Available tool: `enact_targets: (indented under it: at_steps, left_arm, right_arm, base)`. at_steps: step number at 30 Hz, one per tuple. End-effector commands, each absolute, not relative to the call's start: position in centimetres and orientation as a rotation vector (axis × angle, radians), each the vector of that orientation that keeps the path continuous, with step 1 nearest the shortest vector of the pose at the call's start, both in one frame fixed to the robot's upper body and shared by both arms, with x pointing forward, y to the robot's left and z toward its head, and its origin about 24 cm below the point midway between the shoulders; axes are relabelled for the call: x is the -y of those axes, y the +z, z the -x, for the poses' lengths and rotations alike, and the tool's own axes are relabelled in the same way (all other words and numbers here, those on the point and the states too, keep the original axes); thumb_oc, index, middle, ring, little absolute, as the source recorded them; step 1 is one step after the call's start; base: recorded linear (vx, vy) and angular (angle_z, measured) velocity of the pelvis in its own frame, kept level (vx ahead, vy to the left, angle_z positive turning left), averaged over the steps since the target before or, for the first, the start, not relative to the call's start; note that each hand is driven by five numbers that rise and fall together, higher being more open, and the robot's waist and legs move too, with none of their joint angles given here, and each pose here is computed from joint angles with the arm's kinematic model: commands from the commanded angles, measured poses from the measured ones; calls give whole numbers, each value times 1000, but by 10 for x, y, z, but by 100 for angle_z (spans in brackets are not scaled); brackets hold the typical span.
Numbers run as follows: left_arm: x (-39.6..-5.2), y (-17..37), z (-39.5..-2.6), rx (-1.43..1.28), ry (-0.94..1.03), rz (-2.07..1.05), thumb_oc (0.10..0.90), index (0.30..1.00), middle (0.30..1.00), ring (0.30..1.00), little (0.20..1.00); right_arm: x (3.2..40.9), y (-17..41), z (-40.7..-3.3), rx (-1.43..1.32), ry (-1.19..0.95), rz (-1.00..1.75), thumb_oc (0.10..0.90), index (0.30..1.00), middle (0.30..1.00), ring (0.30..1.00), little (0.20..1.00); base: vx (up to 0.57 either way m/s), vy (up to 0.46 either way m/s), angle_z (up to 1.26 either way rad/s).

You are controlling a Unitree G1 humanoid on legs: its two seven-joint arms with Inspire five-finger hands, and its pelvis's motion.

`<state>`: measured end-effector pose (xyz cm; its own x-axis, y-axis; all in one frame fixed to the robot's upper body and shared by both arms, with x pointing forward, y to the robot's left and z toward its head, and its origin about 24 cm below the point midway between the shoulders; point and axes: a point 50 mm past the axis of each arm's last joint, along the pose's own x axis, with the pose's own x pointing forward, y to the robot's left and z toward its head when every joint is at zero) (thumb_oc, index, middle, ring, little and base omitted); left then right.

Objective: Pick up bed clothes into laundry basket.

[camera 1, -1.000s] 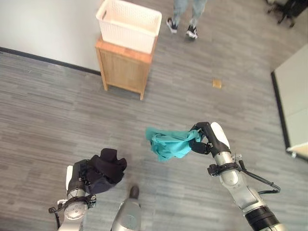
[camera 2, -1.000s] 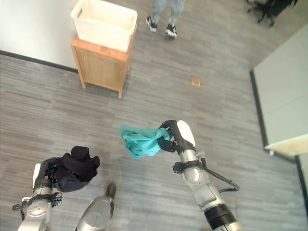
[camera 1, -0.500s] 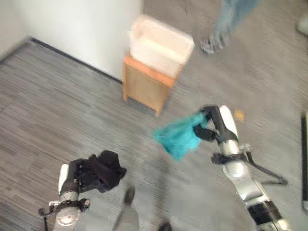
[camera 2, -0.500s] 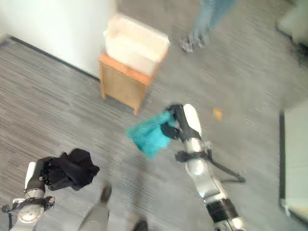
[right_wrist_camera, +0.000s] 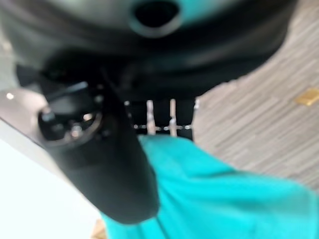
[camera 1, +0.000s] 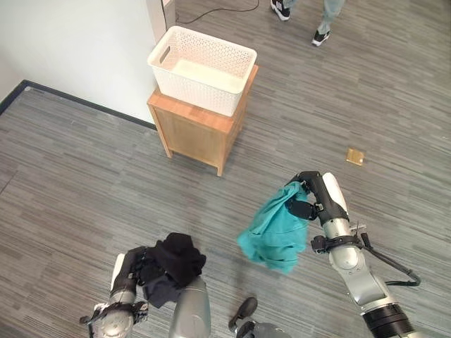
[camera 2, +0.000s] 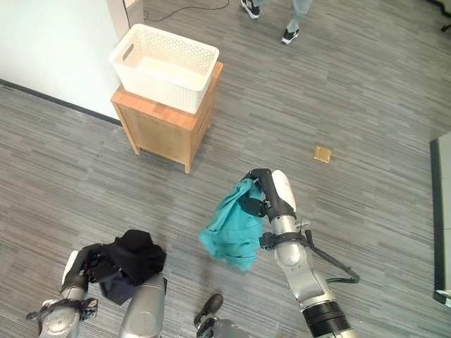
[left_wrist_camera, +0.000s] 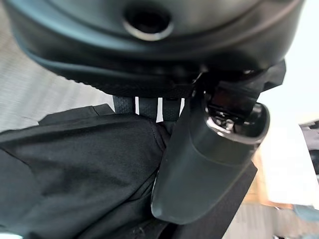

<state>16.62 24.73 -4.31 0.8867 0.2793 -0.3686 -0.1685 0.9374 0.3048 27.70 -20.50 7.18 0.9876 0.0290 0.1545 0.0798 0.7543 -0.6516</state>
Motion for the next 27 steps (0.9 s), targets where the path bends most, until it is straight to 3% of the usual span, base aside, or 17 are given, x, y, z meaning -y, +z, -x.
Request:
enact_targets:
  at_steps: [1, 23, 24, 27]
  left_arm:
    - [-255, 6, -194, -151, 229, -316, 400, 300, 300, 300, 300]
    - [-245, -12, -184, -228, 185, -243, 400, 300, 300, 300, 300]
    - [-259, -62, -110, -445, 586, 101, 400, 300, 300, 300, 300]
    - [-258, -45, -147, -334, 531, 57, 400, 300, 300, 300, 300]
  right_arm:
    - [199, 134, -294, 454, -84, 661, 400, 300, 300, 300, 300]
    - [203, 124, -280, 415, -34, 587, 400, 300, 300, 300, 300]
    - [235, 66, -283, 79, -86, 577, 400, 300, 300, 300, 300]
    - [227, 61, -280, 69, -49, 591, 400, 300, 300, 300, 300]
  base:
    - [141, 123, 36]
    - [17, 46, 16]
    - [-171, 29, -1]
    - [-345, 104, 17]
